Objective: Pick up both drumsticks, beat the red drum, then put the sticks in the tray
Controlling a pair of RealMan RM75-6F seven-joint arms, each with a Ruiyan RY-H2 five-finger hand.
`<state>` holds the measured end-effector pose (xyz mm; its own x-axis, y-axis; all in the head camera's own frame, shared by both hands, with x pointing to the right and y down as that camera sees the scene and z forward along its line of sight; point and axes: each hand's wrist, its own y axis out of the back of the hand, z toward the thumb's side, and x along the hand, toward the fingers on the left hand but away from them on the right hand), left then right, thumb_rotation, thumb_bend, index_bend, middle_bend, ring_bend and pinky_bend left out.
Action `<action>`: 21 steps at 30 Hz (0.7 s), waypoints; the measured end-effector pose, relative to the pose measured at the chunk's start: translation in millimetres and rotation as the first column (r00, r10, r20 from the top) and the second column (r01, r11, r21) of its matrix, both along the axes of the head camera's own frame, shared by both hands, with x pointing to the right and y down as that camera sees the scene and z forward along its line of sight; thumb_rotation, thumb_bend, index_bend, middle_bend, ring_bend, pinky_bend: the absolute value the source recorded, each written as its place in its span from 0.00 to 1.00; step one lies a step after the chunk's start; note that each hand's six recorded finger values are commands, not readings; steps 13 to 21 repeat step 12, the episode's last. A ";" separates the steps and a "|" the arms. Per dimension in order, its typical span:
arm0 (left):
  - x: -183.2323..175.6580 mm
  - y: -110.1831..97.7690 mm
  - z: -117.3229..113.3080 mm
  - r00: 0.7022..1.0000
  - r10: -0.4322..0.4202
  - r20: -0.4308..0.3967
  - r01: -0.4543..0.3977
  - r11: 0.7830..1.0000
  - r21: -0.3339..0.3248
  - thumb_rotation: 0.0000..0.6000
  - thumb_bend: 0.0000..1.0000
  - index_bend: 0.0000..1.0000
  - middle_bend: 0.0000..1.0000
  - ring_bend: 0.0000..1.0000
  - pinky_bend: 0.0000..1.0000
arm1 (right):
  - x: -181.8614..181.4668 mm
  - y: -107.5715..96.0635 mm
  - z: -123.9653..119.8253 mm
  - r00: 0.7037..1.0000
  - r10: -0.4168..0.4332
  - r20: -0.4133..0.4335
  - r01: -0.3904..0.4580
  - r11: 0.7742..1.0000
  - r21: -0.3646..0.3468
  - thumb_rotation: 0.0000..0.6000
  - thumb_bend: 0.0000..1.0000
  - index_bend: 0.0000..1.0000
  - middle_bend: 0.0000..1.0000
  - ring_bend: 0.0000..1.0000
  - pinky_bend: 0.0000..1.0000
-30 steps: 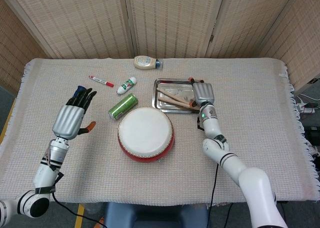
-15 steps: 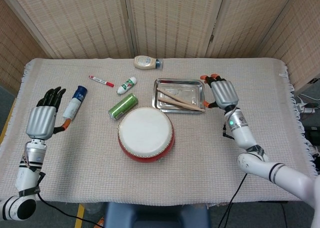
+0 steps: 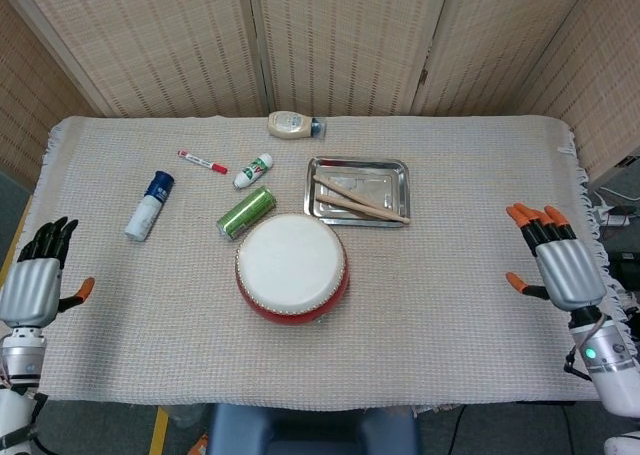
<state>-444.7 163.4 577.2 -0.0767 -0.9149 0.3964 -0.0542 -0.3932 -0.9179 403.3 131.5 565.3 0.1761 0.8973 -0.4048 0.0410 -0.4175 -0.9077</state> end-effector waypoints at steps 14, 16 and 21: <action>5.6 55.9 -13.8 1.000 0.014 0.007 -0.014 1.000 0.026 1.00 0.32 0.00 0.00 0.00 0.13 | 35.6 79.3 -25.9 0.994 0.106 0.033 -0.107 0.993 0.038 1.00 0.15 0.00 0.04 0.00 0.03; 5.6 55.9 -13.8 1.000 0.014 0.007 -0.014 1.000 0.026 1.00 0.32 0.00 0.00 0.00 0.13 | 35.6 79.3 -25.9 0.994 0.106 0.033 -0.107 0.993 0.038 1.00 0.15 0.00 0.04 0.00 0.03; 5.6 55.9 -13.8 1.000 0.014 0.007 -0.014 1.000 0.026 1.00 0.32 0.00 0.00 0.00 0.13 | 35.6 79.3 -25.9 0.994 0.106 0.033 -0.107 0.993 0.038 1.00 0.15 0.00 0.04 0.00 0.03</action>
